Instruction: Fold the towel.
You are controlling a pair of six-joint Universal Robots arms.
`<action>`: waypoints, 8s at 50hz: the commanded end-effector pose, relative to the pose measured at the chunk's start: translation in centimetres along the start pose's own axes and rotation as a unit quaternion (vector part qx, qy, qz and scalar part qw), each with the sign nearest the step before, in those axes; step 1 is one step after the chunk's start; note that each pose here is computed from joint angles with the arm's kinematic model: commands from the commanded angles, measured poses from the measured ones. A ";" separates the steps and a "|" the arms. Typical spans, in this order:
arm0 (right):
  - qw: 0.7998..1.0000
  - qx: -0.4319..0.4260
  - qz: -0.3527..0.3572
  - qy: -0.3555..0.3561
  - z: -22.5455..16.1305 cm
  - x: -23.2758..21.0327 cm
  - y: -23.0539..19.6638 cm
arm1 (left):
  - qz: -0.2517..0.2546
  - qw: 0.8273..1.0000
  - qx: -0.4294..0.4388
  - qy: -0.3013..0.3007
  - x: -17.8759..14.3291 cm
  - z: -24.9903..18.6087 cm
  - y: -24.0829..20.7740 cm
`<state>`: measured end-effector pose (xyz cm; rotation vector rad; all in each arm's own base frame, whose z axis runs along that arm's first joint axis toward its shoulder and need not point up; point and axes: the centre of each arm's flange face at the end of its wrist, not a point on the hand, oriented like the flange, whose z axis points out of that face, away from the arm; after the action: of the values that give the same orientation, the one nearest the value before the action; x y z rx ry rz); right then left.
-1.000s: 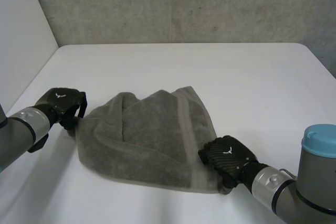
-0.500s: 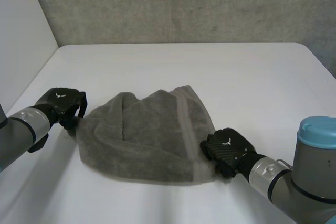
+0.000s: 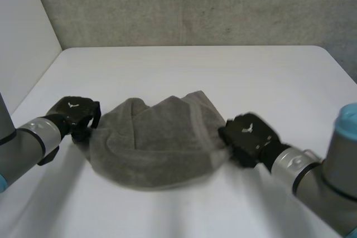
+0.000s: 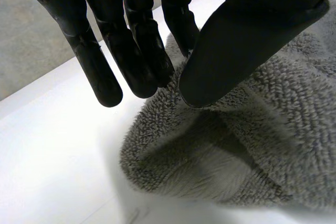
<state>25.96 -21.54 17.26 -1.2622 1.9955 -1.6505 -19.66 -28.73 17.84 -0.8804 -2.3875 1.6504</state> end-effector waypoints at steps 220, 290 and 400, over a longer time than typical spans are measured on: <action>0.833 0.337 -0.131 0.418 5.4 24.5 -22.2 | 0.062 0.842 0.504 -0.181 -2.4 5.4 -27.9; 0.969 -0.236 -0.018 0.070 -6.1 15.1 0.6 | 0.090 0.993 0.067 0.035 1.6 -4.4 0.2; 0.971 -0.138 -0.011 0.193 2.1 13.0 9.1 | -0.064 0.992 0.098 -0.037 2.3 2.2 -2.7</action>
<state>15.76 -32.28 14.52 -1.0678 2.5061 -1.8165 -23.63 -30.05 19.19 -0.6322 -2.2229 1.8549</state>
